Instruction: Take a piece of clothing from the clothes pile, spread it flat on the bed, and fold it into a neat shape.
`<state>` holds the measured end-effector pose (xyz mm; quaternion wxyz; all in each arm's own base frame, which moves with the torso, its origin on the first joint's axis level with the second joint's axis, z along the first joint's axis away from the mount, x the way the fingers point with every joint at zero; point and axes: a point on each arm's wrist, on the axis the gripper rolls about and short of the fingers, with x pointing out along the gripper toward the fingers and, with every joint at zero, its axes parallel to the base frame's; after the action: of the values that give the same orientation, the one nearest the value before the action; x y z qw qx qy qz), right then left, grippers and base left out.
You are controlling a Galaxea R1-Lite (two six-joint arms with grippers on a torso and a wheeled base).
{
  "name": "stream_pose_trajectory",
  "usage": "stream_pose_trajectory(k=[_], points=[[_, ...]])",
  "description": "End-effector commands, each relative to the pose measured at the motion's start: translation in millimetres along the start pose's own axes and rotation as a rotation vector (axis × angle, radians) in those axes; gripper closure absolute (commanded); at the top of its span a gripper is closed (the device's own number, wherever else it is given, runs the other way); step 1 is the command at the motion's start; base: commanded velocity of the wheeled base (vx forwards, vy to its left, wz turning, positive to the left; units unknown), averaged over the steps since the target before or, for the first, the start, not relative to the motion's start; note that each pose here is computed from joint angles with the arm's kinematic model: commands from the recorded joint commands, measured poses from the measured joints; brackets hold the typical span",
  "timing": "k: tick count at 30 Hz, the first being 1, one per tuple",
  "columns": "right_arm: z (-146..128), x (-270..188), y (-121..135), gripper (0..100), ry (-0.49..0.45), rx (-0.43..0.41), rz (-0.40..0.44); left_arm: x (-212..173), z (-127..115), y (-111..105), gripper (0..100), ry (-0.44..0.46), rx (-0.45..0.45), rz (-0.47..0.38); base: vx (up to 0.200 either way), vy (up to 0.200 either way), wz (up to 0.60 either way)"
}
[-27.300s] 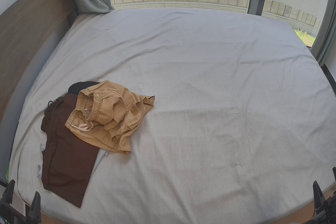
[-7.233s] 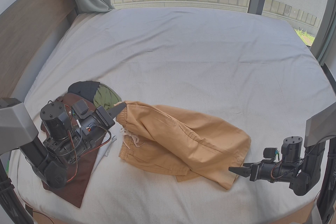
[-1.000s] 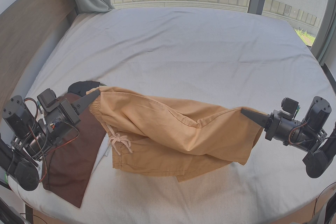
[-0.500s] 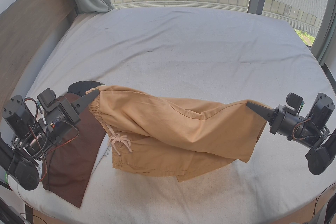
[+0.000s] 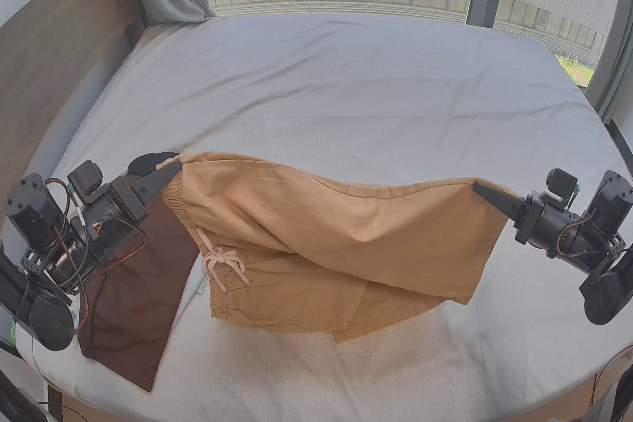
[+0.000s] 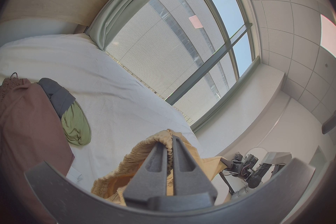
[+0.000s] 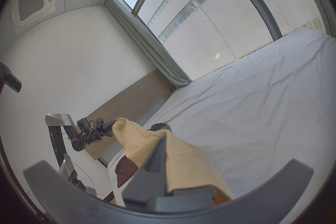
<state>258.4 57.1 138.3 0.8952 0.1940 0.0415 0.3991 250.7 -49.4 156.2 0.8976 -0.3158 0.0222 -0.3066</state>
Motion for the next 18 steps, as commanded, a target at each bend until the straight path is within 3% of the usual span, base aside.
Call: stream_pose_trajectory(k=[1,18], points=[[2.8,-2.0,-0.9,100,-0.010,-0.006,-0.006,1.3,2.7,7.8,100,-0.009,0.001,0.021,0.000,0.000,0.00],[9.4,-6.5,-8.7,100,-0.033,-0.018,-0.036,2.5,5.0,9.6,100,-0.019,0.001,0.025,0.000,0.000,0.00]])
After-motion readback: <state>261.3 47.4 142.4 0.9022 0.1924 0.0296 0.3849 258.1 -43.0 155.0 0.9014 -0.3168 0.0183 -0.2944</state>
